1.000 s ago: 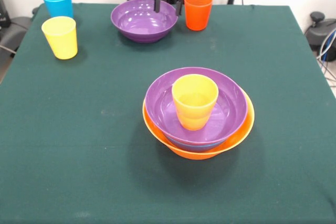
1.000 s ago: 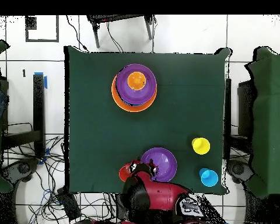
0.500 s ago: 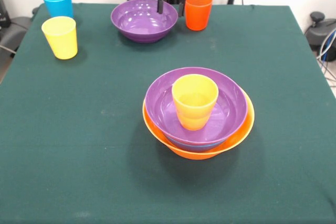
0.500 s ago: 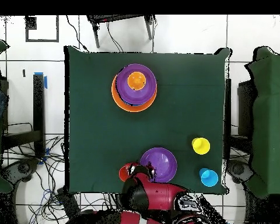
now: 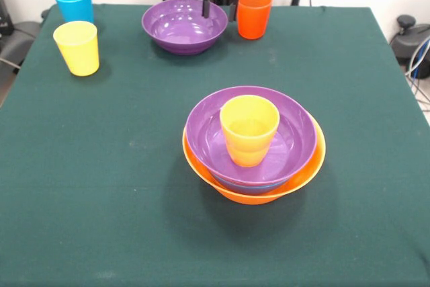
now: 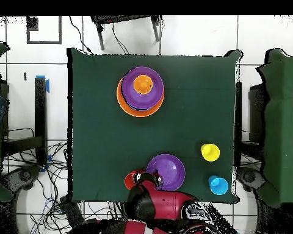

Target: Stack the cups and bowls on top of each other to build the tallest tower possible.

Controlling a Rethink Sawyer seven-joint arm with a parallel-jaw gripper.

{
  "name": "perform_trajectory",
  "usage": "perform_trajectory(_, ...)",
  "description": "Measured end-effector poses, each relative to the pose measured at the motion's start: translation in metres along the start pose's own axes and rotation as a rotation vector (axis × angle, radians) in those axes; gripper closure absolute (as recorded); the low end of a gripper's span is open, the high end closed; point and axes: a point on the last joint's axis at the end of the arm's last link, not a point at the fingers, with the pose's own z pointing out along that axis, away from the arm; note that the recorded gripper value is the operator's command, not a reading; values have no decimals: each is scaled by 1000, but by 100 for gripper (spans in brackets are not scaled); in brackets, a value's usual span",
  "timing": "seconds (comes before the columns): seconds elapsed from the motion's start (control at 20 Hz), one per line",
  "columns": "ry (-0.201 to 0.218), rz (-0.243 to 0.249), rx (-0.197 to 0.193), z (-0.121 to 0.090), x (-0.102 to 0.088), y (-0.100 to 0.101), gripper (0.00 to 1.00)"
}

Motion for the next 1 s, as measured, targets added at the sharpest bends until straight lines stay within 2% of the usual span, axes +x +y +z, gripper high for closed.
perform_trajectory(0.5, -16, 4, -2, 3, -9, -2, 0)
perform_trajectory(1.0, -26, -17, -3, 20, -19, 2, 0)
